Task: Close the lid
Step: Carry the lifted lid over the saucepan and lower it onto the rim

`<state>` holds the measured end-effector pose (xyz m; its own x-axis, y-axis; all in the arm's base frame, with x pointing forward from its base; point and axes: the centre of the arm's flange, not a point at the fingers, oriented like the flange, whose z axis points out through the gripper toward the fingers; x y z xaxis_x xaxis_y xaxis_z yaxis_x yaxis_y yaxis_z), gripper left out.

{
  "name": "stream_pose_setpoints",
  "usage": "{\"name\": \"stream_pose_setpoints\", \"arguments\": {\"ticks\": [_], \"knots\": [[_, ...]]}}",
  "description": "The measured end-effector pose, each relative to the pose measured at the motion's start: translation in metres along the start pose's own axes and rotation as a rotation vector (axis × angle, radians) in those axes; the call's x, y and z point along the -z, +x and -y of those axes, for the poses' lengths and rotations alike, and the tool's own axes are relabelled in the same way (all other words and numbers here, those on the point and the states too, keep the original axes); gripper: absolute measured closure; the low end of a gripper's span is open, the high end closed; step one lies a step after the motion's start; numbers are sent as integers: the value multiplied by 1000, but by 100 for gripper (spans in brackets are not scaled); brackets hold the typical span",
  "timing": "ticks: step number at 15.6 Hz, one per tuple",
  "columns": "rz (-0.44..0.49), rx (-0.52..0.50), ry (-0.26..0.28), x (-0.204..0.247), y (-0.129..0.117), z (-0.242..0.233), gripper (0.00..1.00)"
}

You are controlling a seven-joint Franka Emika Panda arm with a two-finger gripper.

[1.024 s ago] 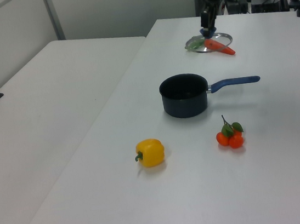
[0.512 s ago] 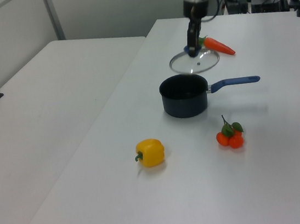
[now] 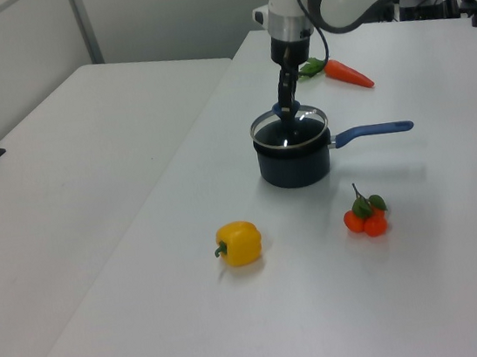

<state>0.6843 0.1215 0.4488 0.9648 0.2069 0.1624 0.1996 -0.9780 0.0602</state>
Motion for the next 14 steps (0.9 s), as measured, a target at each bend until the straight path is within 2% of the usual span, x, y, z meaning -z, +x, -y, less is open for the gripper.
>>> {"name": "stream_pose_setpoints", "arguments": {"ticks": [5,14], "knots": [[-4,6,-4,-18,3,1,39],[8,-2,-7,-16,-6,1,39]]}}
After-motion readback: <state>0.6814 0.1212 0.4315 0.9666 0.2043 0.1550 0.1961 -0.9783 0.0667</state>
